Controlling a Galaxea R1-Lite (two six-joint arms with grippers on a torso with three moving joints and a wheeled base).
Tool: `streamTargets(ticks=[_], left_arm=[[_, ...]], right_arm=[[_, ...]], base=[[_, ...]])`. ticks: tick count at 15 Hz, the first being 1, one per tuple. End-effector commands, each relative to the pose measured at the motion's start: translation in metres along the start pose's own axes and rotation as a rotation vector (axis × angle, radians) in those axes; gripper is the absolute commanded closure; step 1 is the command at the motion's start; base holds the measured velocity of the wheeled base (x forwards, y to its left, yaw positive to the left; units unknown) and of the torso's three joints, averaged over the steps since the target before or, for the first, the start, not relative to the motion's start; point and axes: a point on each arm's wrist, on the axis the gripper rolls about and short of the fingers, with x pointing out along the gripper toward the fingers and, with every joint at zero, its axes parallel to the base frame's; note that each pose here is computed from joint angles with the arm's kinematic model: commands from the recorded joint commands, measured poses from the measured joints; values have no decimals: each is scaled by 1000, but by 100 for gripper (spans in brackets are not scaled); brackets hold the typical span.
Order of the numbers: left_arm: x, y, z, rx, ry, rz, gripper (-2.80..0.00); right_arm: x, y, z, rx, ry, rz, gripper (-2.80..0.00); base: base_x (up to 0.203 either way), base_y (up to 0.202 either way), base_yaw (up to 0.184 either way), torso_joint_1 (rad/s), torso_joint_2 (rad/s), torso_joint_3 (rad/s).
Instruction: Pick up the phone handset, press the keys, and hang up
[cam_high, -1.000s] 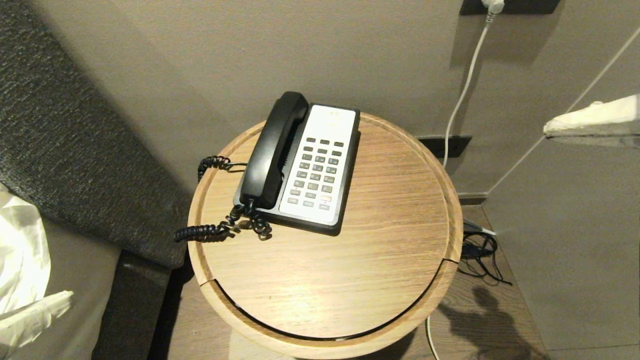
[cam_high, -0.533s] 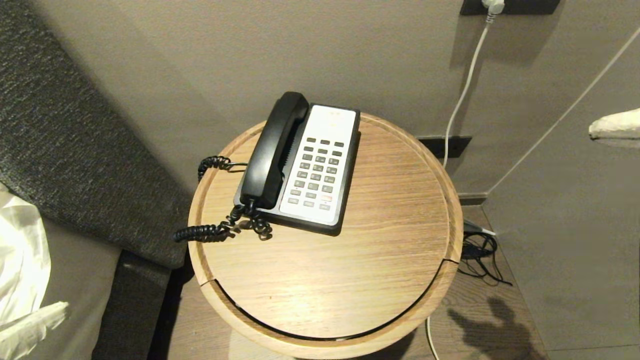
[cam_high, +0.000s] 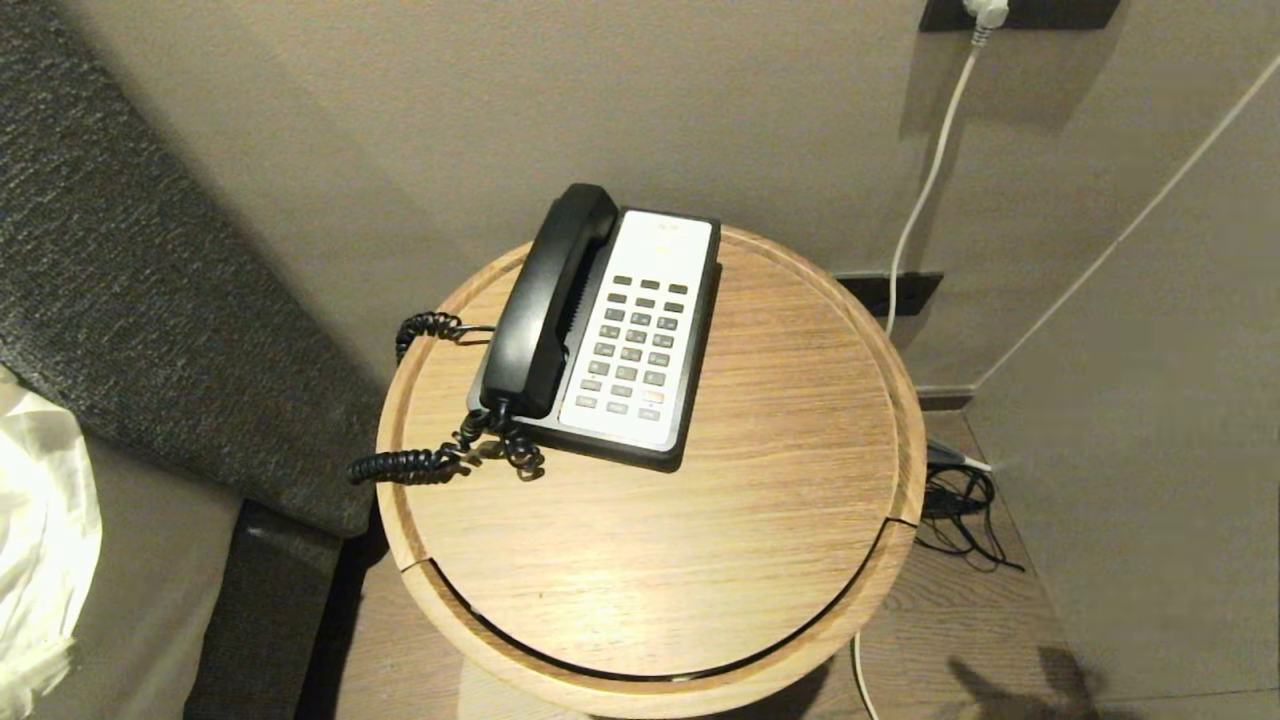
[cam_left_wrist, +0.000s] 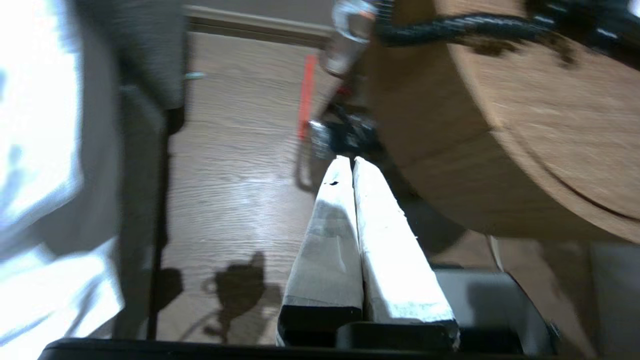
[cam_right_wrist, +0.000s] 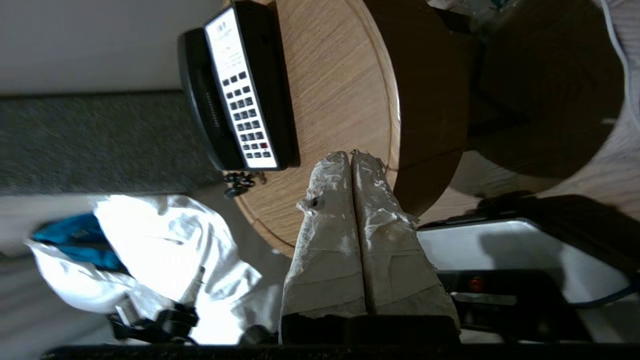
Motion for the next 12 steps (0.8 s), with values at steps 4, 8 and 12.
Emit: streamTargets(ticks=[4,8,12], left_arm=[[-16,7,-29,-55,-95,171,0],[-17,10,-43,-58,-94,181,0],[-20,10,-50,-62,-102,199,0]], right_arm=[[-58,-17,-26,63,-135,43,0],[-82,-28,-47,105,-173,41,0],[-100,-37,-66,147,-191,24,0]], base=[[0,0,0,0,0,0],[0,0,0,0,0,0],[0,0,0,0,0,0]])
